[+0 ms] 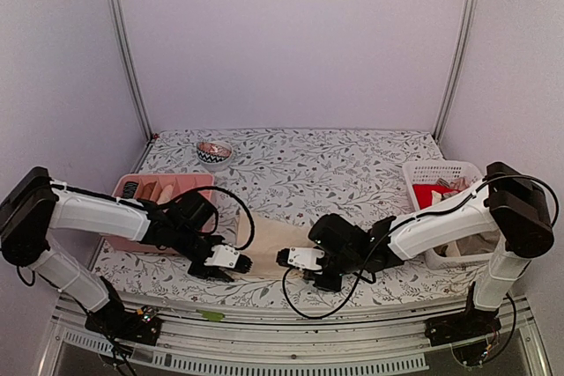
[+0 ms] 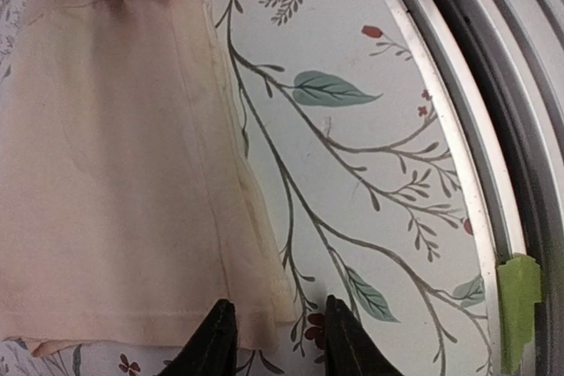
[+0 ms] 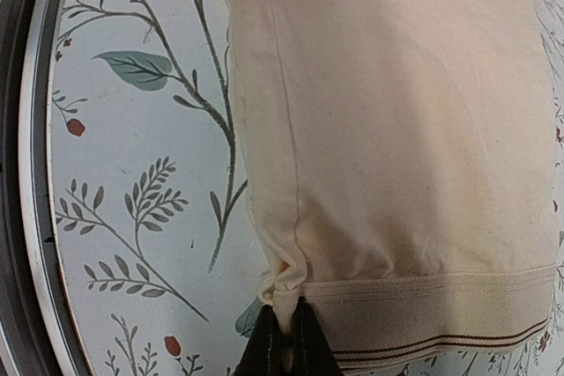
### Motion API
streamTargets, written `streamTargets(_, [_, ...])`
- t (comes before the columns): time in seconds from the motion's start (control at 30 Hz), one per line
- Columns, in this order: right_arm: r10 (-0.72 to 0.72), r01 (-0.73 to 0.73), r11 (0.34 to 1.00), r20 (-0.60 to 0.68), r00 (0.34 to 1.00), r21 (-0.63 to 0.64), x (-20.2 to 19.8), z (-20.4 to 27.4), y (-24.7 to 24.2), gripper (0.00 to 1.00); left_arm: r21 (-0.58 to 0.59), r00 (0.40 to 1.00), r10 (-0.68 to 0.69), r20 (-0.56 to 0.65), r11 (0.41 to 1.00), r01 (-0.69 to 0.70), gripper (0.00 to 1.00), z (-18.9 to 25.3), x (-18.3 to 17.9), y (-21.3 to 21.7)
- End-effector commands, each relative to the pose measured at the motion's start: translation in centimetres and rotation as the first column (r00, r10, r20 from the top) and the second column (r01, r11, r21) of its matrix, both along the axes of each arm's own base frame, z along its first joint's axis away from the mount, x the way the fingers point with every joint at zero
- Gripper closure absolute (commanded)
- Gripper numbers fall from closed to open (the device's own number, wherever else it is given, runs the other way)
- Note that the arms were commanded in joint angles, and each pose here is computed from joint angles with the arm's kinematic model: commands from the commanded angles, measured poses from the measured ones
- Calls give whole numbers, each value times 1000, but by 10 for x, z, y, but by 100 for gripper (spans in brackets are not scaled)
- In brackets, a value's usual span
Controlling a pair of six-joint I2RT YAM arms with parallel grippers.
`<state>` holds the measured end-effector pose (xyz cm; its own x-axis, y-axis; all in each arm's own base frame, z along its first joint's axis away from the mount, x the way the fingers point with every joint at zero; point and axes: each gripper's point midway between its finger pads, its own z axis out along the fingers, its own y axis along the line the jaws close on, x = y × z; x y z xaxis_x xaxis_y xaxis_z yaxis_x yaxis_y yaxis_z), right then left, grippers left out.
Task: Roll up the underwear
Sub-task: Move the underwear to the center of the board.
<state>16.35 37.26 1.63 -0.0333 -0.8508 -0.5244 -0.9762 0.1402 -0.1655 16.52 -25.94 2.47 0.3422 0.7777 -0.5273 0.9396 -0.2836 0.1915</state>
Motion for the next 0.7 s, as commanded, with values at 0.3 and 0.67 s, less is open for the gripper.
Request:
streamTargets(0.3, [-4, -7, 995, -108, 994, -101, -20, -16, -18, 100, 85, 999, -51, 16, 995, 49, 92, -25, -8, 10])
streamTargets(0.67, [31, -27, 1000, -353, 935, 15, -59, 25, -2, 100, 13, 985, -148, -91, 989, 149, 100, 20, -36, 6])
